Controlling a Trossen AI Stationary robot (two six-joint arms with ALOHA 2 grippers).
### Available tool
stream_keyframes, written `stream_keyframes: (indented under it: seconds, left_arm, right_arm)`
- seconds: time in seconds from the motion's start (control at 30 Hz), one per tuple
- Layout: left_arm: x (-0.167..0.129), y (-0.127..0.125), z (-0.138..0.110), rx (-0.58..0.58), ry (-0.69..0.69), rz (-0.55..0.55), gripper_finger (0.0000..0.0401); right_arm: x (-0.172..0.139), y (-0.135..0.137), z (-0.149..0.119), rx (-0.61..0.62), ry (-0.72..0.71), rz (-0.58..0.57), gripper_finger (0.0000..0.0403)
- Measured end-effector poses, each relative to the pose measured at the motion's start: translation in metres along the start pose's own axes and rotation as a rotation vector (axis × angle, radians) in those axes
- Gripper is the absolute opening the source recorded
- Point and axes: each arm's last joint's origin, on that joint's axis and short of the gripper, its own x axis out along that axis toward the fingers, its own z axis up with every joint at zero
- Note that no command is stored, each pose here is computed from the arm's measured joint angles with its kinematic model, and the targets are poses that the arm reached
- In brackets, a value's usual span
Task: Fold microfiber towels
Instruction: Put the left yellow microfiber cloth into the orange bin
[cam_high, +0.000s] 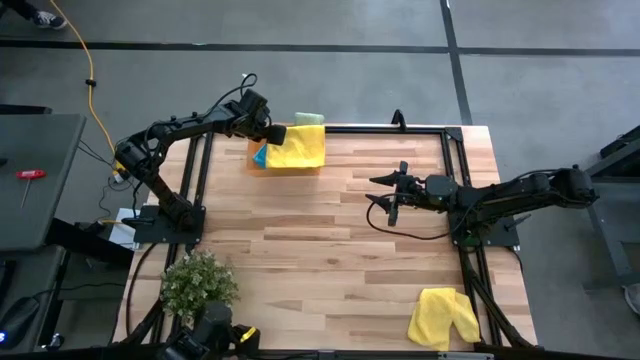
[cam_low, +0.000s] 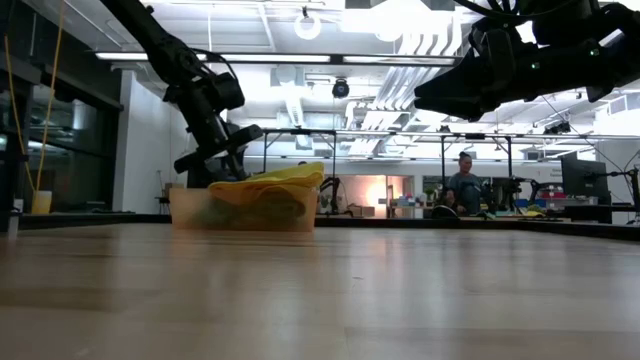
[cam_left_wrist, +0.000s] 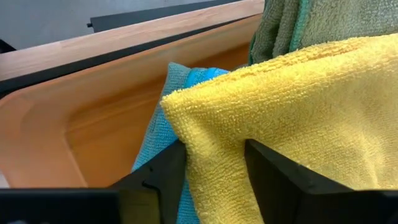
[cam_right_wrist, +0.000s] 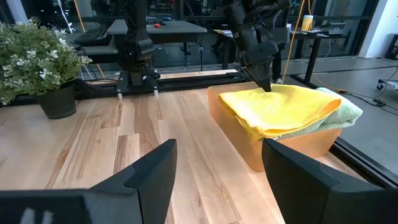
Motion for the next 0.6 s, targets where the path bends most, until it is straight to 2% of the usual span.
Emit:
stream_keyframes:
  seconds: [0.2, 0.33, 0.6]
  left_arm:
    - [-0.002, 0.0, 0.001, 0.015, -0.007, -0.002, 0.0079]
    - [-0.014, -0.001, 0.003, 0.026, -0.047, -0.008, 0.0017]
    - [-0.048, 0.004, 0.005, 0.034, -0.107, 0.015, 0.0003]
  right_arm:
    - [0.0, 0.0, 0.0, 0.0, 0.0, 0.0, 0.0228]
    - [0.0, 0.0, 0.0, 0.0, 0.0, 0.0, 0.0228]
    - [0.0, 0.0, 0.0, 0.0, 0.0, 0.0, 0.0228]
